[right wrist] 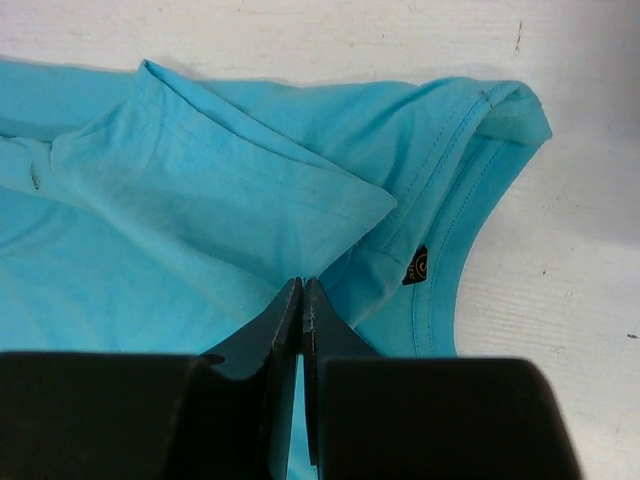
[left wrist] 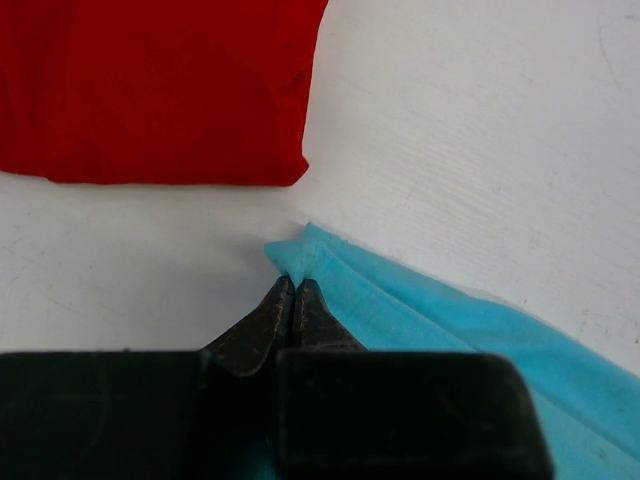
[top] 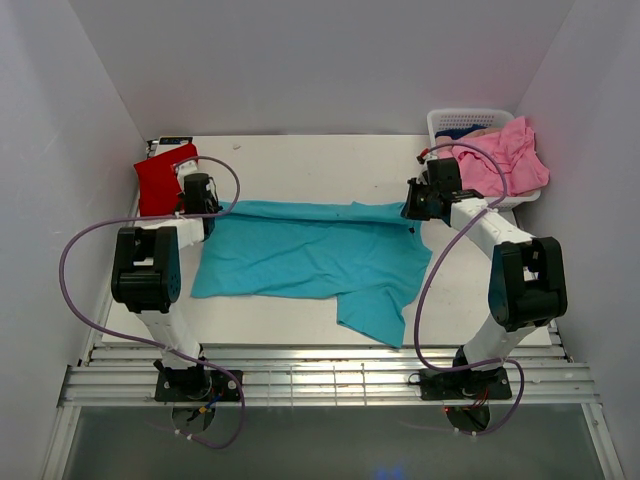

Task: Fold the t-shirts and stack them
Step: Fold the flattened tshirt in 1/3 of the way

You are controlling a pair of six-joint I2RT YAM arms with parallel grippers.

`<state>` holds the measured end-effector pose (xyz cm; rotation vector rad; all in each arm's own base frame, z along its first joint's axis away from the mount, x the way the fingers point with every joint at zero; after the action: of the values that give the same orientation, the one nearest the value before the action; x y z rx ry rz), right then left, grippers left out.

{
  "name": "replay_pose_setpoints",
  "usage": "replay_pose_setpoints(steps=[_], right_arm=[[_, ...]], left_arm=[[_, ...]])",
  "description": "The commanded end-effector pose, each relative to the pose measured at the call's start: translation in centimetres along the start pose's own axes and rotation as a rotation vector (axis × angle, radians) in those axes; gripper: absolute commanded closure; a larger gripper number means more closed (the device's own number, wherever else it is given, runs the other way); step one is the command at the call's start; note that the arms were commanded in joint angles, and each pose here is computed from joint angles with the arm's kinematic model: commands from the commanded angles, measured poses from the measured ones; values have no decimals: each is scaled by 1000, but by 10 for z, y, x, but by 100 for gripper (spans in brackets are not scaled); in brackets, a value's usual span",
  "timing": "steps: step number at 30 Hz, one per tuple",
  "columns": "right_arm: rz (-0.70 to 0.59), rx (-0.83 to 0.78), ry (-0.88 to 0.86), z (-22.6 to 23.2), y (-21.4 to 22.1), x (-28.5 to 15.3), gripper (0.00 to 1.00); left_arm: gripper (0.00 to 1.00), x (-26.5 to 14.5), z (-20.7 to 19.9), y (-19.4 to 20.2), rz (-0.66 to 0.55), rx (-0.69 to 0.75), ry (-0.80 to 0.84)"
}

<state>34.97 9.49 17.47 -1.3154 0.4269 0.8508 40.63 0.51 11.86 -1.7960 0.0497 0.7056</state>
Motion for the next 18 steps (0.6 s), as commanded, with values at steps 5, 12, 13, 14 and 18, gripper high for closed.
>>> replay_pose_setpoints(steps=[5, 12, 13, 14, 18], right_arm=[[47, 2, 62, -6, 18, -2, 92], [107, 11, 96, -11, 33, 3, 92], [114, 10, 103, -12, 35, 5, 92], [117, 13, 106, -13, 36, 5, 92], [133, 20, 116, -14, 39, 9, 92]], left_arm=[[96, -9, 6, 5, 4, -5, -19], [91, -5, 12, 19, 39, 10, -75], [91, -5, 12, 20, 39, 11, -81], [90, -4, 13, 23, 49, 18, -93], [87, -4, 12, 22, 47, 18, -124]])
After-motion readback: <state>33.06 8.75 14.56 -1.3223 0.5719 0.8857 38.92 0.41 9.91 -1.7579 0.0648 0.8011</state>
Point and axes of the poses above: each gripper's point midway between its finger pads, its own x axis out along the fingers, its own z axis along the line the jaws close on, y = z × x, the point moved 10 cm from there along -x, back along the fingers, and after that the axes turned 3 degrees about -x, right-handed, at the moved point
